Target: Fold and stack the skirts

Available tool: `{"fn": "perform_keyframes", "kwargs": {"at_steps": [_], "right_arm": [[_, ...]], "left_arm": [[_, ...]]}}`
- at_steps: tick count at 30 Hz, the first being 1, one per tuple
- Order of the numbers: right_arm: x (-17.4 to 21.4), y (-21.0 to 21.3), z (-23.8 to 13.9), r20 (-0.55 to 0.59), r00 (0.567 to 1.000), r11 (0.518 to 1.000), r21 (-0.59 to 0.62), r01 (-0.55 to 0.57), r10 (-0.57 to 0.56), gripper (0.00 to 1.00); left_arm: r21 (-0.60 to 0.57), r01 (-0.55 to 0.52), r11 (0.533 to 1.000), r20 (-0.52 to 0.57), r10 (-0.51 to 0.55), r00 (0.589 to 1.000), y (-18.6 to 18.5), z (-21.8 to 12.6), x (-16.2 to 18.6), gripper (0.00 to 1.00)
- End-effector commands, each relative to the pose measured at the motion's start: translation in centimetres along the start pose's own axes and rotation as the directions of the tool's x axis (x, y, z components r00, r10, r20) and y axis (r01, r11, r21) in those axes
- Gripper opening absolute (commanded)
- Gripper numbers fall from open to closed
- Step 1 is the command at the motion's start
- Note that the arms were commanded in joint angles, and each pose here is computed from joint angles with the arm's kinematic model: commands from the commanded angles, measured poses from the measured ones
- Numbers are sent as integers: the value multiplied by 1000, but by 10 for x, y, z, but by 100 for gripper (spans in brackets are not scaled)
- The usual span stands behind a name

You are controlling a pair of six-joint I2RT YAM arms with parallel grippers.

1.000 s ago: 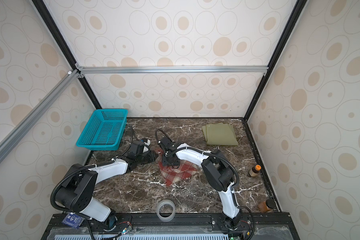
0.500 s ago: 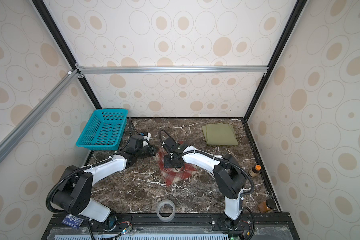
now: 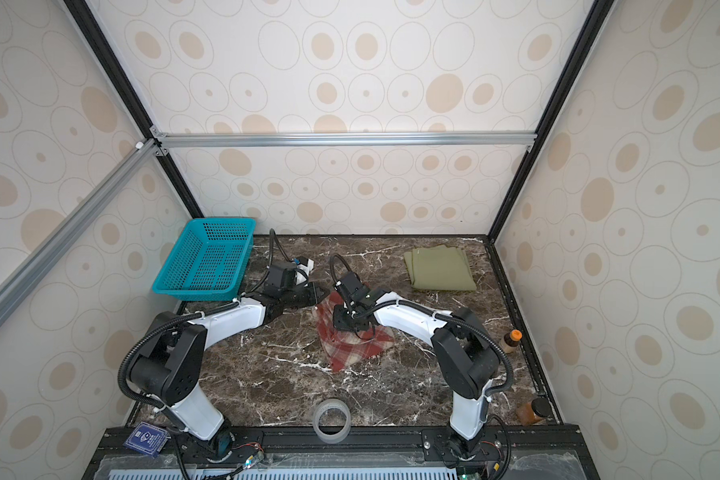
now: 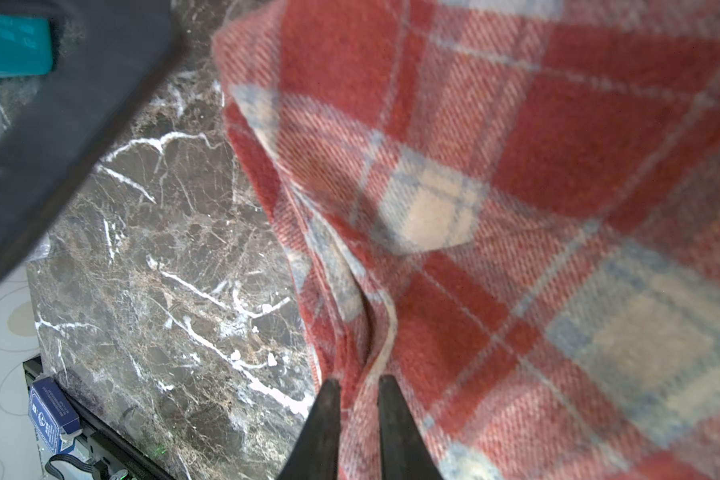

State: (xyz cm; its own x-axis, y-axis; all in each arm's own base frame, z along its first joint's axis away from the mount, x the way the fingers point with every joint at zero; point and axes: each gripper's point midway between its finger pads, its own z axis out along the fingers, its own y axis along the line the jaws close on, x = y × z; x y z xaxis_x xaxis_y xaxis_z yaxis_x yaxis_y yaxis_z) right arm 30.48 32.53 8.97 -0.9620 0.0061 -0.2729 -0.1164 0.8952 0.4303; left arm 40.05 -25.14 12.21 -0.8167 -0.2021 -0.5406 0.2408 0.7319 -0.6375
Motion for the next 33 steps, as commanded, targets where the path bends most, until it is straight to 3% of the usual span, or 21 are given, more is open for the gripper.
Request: {"fn": "perform_keyframes", "kwargs": {"at_steps": [1,11,22,28,33], "right_arm": [[-1,6,4,-8,1000,999,-26,26,-26,20],[44,-8,17,-123,992,998,-42,36,-41,19],[72,-16,14,-171,984,998,-37,51,-57,18],[63,-7,-3,-127,990,996,-63,56,-64,36],[50,-2,-11,-79,995,996,-67,53,-59,36]], "left_arm": [[74,-22,997,2,22,1000,-24,9,-12,4],[41,5,999,-44,-4,999,-7,38,-5,4],[-108,-19,994,-51,13,999,34,47,-1,2],[-133,-37,990,-26,34,999,38,39,-6,2],[-121,-61,991,-3,61,998,28,28,-13,2]]}}
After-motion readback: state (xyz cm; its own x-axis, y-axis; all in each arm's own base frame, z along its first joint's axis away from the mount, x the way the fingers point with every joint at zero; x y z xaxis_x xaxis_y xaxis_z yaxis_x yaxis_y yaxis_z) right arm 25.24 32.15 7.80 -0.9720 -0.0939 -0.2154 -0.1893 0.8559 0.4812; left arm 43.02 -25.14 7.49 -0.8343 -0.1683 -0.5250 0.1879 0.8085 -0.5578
